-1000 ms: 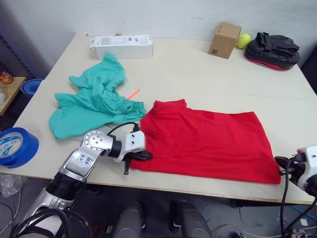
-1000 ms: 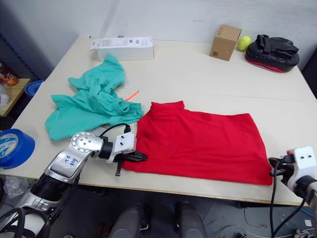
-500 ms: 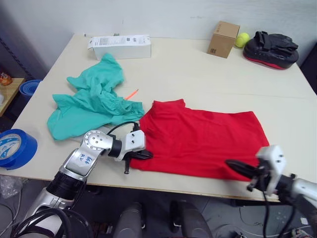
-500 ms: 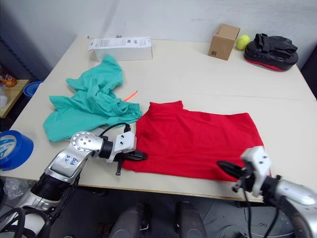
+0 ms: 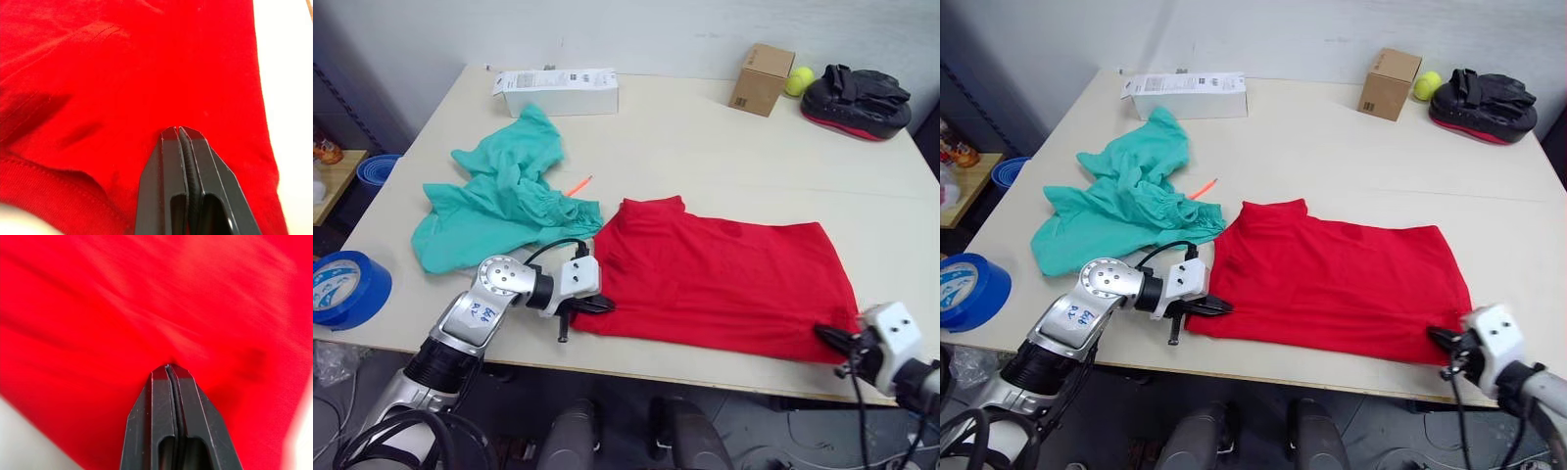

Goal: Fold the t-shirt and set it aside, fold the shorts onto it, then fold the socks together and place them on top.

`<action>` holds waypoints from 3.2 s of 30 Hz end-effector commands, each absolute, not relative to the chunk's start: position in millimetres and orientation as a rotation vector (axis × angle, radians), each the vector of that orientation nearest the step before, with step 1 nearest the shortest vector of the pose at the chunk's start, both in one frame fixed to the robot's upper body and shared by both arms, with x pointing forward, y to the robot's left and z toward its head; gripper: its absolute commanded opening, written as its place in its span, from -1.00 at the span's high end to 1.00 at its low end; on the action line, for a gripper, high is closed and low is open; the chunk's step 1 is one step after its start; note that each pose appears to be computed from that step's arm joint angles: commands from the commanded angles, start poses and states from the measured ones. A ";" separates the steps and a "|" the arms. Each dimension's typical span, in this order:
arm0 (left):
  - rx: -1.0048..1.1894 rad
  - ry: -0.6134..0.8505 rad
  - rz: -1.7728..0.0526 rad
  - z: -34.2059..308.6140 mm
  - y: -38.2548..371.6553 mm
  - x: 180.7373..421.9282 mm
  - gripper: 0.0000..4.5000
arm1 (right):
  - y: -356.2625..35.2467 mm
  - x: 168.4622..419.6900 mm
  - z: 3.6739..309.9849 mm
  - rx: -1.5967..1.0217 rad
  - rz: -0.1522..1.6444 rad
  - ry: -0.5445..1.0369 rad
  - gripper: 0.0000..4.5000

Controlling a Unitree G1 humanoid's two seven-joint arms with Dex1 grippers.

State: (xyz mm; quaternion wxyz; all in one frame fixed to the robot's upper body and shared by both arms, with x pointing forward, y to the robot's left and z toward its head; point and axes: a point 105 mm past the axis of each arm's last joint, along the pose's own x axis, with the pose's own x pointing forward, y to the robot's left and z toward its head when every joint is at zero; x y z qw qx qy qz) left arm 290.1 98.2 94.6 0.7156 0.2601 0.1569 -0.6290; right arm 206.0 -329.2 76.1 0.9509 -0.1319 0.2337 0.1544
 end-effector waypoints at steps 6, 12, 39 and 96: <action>0.568 0.299 -1.376 109.0 103.2 290.8 0.98 | -323.9 212.9 106.3 -0.377 0.409 0.359 1.00; 0.503 0.228 -1.444 139.6 105.5 273.1 0.80 | -284.6 213.8 138.5 -0.637 0.717 0.300 1.00; 0.893 0.228 -1.489 103.6 120.9 251.0 -0.82 | -319.2 207.7 96.6 -1.232 1.070 0.377 -0.82; 0.545 0.421 -1.479 100.5 130.5 219.6 -0.02 | -315.4 171.7 92.8 -1.131 1.308 0.539 0.25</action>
